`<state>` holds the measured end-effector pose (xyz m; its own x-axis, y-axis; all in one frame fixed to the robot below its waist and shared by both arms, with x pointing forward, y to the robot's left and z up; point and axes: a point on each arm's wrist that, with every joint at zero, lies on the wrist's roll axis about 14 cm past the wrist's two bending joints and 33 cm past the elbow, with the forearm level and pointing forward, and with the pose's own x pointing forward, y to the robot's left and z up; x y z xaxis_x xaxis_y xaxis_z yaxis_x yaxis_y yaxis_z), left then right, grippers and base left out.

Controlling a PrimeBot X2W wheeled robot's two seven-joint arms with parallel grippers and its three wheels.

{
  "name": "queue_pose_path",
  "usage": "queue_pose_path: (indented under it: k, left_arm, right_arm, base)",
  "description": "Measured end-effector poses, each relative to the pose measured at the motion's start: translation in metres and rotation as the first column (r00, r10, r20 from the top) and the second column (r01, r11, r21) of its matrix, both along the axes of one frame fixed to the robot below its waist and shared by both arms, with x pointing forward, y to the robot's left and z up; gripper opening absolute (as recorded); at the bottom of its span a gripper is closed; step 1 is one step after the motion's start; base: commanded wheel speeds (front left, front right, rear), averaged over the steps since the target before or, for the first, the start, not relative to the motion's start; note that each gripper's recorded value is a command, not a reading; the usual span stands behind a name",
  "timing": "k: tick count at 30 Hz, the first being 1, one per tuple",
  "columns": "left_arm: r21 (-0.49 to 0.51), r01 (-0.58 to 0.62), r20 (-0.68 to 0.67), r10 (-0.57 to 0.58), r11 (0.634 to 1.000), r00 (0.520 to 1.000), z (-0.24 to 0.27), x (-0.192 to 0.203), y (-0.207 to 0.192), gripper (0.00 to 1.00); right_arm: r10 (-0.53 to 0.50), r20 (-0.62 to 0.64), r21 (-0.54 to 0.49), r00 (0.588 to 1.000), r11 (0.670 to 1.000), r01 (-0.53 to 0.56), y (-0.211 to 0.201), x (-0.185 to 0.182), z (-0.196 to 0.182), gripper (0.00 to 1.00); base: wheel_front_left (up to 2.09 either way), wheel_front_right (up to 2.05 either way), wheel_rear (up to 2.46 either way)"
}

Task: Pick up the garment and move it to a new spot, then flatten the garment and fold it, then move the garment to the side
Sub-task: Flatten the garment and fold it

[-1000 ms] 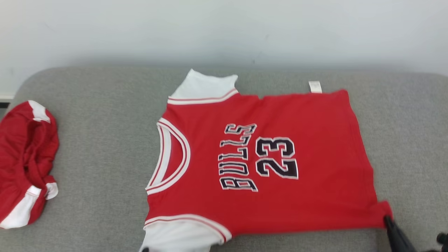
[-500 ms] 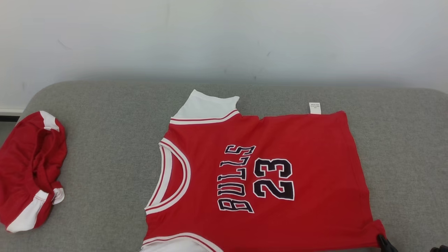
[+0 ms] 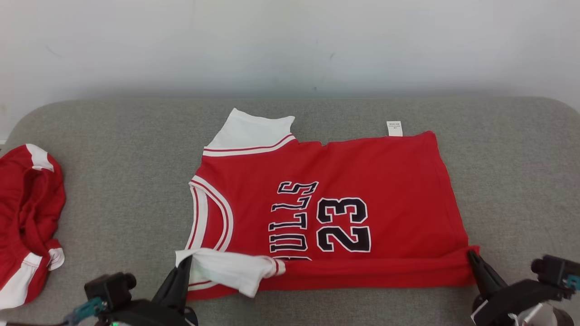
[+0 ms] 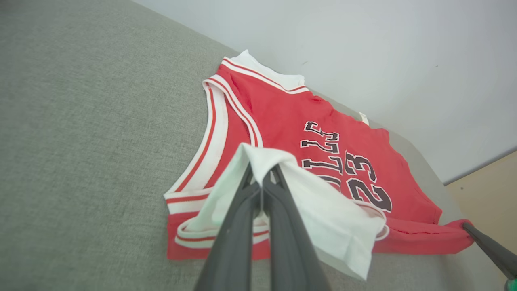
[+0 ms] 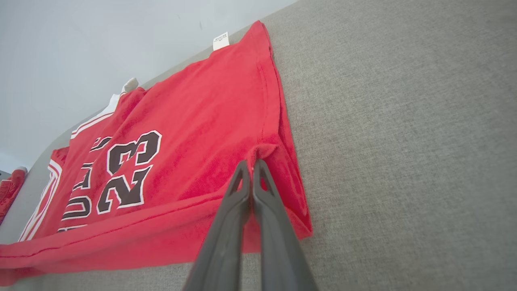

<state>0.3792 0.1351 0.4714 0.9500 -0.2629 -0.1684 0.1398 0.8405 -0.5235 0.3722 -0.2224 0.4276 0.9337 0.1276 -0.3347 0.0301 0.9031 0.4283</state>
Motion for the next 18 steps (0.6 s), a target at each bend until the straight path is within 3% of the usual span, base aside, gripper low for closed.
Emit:
queue_pose_path:
  k: [13, 15, 16, 17, 18]
  left_arm:
    - [0.107, 0.054, -0.062, -0.048, 0.993, 0.997, -0.031, 0.041, -0.006, 0.0]
    - [0.11, 0.051, -0.061, -0.044, 0.993, 0.997, -0.034, 0.043, -0.006, 0.0]
    - [0.111, 0.047, -0.059, -0.041, 0.993, 0.997, -0.035, 0.043, -0.006, 0.0]
    - [0.122, 0.045, -0.052, -0.039, 0.992, 0.998, -0.035, 0.044, -0.006, 0.37]
    - [0.134, 0.046, -0.039, -0.041, 0.99, 0.998, -0.034, 0.044, -0.007, 1.0]
  right_arm:
    - [-0.002, 0.01, -0.055, 1.0, 0.998, 0.003, 0.009, 0.041, -0.004, 0.0]
    - [0.031, 0.033, -0.13, 0.999, 0.991, -0.026, 0.01, 0.043, -0.002, 0.0]
    - [0.028, 0.051, -0.142, 0.998, 0.99, -0.02, 0.008, 0.045, 0.0, 0.35]
    - [0.015, 0.067, -0.13, 0.998, 0.991, -0.007, 0.009, 0.047, 0.002, 0.76]
    - [0.01, 0.079, -0.121, 0.997, 0.993, 0.0, 0.01, 0.047, 0.004, 1.0]
  base:
    - [0.0, 0.0, 0.0]
    - [0.0, 0.0, 0.0]
    - [0.0, 0.0, 0.0]
    - [0.0, 0.0, 0.0]
    - [0.0, 0.0, 0.0]
